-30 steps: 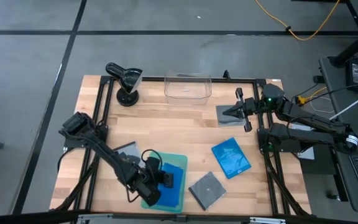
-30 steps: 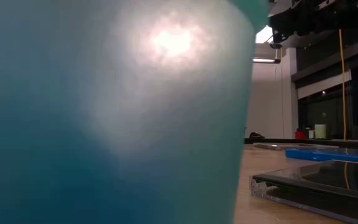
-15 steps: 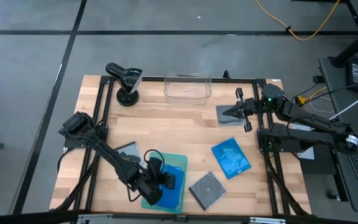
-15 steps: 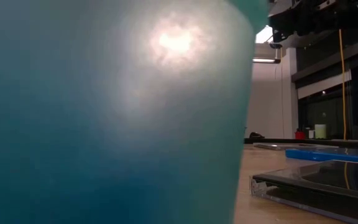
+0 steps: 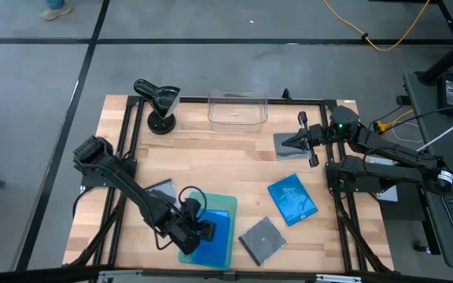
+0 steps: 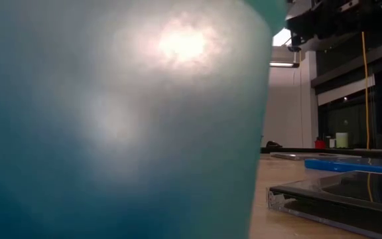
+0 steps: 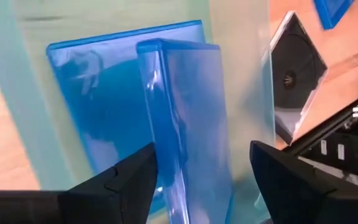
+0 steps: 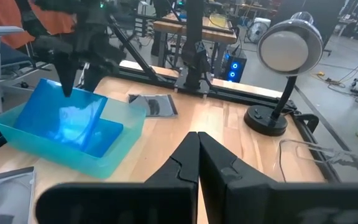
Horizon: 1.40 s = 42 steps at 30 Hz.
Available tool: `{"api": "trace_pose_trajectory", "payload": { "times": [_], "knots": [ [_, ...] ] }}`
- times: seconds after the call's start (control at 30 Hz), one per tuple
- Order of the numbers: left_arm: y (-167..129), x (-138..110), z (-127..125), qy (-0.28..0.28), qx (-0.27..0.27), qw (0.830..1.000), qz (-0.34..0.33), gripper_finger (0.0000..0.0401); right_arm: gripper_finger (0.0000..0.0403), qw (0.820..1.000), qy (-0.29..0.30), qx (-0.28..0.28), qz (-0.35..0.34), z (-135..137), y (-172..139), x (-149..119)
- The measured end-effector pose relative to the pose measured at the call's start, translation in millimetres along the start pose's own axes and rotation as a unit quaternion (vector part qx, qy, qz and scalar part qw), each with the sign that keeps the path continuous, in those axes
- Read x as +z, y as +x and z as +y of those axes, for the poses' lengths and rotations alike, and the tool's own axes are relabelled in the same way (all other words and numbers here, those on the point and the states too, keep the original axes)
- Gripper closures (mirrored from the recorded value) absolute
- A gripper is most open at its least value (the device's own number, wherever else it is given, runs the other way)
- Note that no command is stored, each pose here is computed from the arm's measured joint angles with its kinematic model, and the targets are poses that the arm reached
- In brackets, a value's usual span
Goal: Pick & place jewel cases by type
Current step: Put the left blue cd case into the green bin, then put the blue cd case into the green bin
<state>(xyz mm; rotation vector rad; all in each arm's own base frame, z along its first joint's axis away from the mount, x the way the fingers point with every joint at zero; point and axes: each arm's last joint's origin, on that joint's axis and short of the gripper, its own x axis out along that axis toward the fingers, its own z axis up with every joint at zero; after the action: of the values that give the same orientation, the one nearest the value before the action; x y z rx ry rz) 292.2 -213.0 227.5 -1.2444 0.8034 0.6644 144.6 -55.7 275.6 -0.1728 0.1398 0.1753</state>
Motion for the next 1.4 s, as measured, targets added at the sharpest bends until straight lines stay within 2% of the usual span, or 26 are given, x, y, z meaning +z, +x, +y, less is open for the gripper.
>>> {"api": "trace_pose_trajectory", "payload": {
  "times": [0.3, 0.4, 0.6, 0.77, 0.87, 0.93, 1.17, 1.23, 1.4],
  "knots": [
    [-41, 17, 7, 0.000, 0.037, 0.998, 0.041, 0.0157, 0.0397, 1.000, 0.000, 0.013, 0.014, 2, 0, -4],
    [-57, 24, 10, -0.002, 0.039, 0.999, 0.030, 0.0157, 0.0397, 1.000, 0.000, 0.017, 0.013, 2, 0, -4],
    [-76, 40, 8, -0.008, -0.015, 0.998, -0.066, 0.0157, 0.0397, 0.999, 0.032, 0.022, 0.031, 3, 0, -7],
    [-78, 54, 8, -0.006, -0.022, 0.988, -0.152, 0.0167, 0.0397, 0.994, 0.073, 0.049, 0.072, 11, 1, -16],
    [-77, 64, 7, 0.014, -0.015, 0.982, -0.185, 0.0196, 0.0397, 0.989, 0.090, 0.064, 0.099, 17, 2, -20],
    [-74, 71, 7, 0.037, -0.002, 0.980, -0.194, 0.0227, 0.0397, 0.985, 0.107, 0.054, 0.123, 21, 4, -23],
    [-67, 104, 5, 0.149, 0.066, 0.960, -0.230, 0.0376, 0.0397, 0.960, 0.190, -0.027, 0.205, 33, 6, -31],
    [-66, 114, 4, 0.179, 0.083, 0.952, -0.233, 0.0392, 0.0397, 0.950, 0.222, -0.033, 0.219, 38, 7, -33],
    [-71, 140, 3, 0.253, 0.115, 0.935, -0.219, 0.0400, 0.0397, 0.921, 0.287, -0.030, 0.263, 56, 8, -36]
  ]
}}
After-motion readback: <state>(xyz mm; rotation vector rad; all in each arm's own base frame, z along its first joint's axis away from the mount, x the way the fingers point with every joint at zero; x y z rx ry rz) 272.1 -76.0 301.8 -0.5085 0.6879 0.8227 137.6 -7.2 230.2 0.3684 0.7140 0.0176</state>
